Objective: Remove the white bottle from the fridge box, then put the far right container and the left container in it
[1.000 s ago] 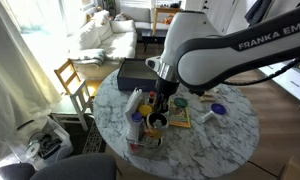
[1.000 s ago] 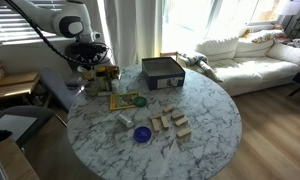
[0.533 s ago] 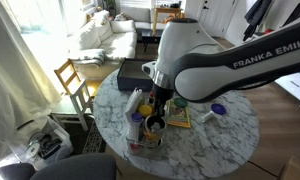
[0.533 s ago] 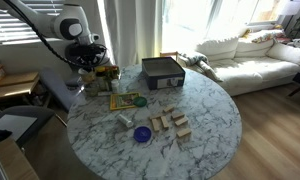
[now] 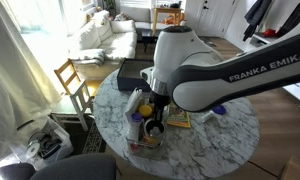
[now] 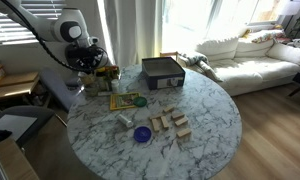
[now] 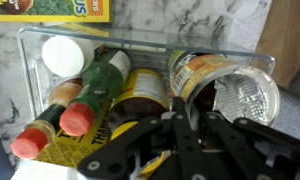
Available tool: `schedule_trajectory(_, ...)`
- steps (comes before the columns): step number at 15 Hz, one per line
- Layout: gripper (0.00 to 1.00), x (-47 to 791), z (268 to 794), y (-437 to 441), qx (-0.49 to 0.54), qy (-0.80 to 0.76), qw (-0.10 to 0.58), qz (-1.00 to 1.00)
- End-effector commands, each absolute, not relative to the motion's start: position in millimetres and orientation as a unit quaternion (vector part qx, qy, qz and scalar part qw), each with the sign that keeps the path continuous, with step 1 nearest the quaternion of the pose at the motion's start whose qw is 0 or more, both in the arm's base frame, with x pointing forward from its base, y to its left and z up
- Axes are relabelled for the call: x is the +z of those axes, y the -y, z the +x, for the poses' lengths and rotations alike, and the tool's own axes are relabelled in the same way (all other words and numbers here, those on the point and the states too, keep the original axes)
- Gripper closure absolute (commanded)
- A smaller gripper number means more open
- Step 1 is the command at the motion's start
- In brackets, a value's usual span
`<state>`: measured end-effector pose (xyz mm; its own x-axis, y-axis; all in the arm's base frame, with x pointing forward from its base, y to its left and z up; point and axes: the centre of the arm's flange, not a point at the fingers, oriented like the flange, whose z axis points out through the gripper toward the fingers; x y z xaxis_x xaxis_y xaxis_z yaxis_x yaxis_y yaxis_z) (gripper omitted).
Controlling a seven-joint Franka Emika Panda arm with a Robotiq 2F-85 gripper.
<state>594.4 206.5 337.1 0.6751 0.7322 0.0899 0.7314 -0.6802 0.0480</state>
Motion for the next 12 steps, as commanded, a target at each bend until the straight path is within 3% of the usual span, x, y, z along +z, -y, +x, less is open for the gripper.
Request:
schedule_trajectory(1,0.97,324.1,592.7,-212.2,0.046,-0.387,0.013,0.921)
schedule_trajectory(12,0.97,301.0,600.4,-209.7,0.043,-0.361,0.015,0.931)
